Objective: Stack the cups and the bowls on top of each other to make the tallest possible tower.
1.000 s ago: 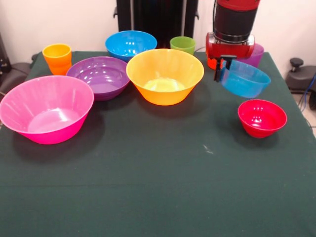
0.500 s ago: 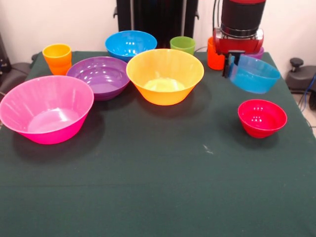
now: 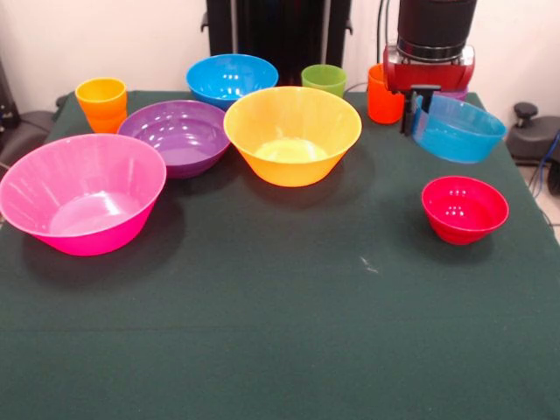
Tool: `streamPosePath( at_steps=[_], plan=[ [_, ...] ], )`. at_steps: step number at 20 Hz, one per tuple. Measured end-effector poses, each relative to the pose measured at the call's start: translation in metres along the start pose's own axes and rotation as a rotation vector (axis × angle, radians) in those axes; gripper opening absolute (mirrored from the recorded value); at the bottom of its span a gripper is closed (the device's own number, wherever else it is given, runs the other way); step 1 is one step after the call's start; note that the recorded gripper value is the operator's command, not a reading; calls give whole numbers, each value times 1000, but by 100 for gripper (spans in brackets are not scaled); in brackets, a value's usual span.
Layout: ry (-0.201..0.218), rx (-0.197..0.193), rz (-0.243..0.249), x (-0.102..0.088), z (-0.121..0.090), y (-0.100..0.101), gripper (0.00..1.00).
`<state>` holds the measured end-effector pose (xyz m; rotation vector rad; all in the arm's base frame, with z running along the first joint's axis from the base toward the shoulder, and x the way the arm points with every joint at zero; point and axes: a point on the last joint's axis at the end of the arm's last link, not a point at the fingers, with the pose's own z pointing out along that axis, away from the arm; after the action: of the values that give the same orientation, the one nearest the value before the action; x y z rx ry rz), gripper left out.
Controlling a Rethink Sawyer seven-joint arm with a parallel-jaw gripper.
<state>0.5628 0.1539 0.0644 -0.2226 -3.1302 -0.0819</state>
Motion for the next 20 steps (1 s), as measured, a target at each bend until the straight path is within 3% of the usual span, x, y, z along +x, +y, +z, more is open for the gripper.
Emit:
streamPosePath(
  at_steps=[8, 20],
  plan=[
    [9, -1, -4, -1, -8, 2, 0],
    [-34, -7, 2, -25, -17, 1, 0]
  ],
)
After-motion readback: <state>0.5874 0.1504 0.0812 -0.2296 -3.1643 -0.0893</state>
